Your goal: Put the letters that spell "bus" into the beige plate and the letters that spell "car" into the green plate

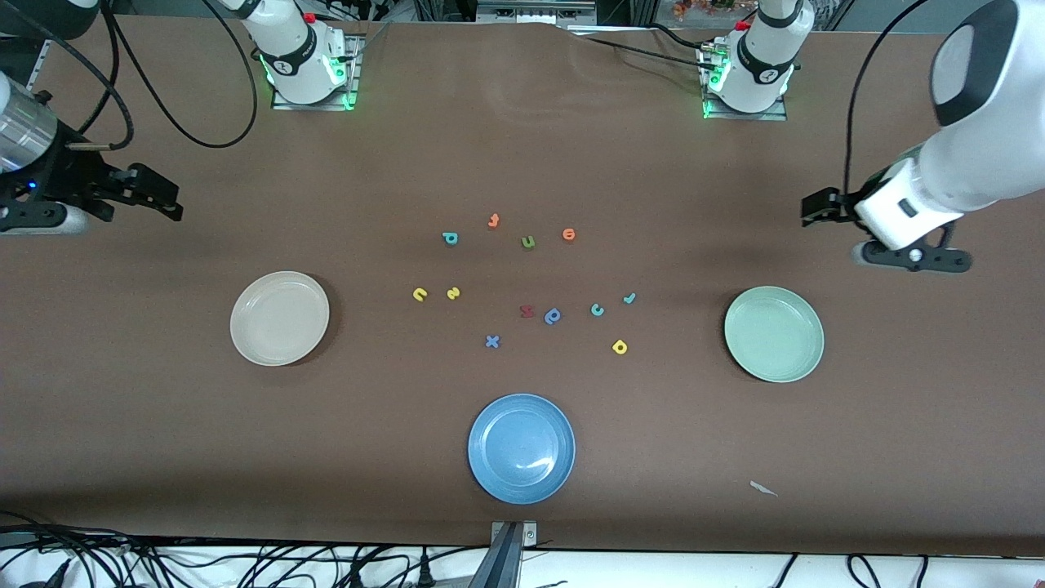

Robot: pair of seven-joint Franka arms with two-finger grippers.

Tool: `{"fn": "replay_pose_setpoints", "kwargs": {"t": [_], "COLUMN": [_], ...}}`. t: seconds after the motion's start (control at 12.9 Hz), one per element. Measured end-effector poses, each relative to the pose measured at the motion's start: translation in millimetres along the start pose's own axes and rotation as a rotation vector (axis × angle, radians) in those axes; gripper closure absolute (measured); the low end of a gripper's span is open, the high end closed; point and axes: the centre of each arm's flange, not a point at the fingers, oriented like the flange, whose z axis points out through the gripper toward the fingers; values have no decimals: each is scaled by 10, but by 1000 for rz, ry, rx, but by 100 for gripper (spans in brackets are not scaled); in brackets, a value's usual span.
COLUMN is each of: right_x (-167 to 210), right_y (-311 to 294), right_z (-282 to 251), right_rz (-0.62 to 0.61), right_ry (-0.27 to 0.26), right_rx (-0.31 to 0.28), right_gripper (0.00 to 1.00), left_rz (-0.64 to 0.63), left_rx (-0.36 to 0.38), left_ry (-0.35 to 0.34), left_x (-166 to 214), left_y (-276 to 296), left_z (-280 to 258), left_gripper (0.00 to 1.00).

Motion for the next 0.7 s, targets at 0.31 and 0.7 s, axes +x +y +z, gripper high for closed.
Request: {"fn": "replay_pose_setpoints", "kwargs": {"t": [0.31, 0.7], "right_x": [21, -63], "right_y": [-421, -1295], "right_z": [207, 921], "right_rz": [-11, 13], "right_ry": [-31, -56], "right_rx": [-2, -7], "right_gripper": [0, 0], "left_rz": [84, 167], "left_rx": [0, 3], "left_ry": [28, 141], "left_x": [482, 1220], "left_y": [545, 1203], "left_z": [282, 1186], "left_gripper": [0, 0]}}
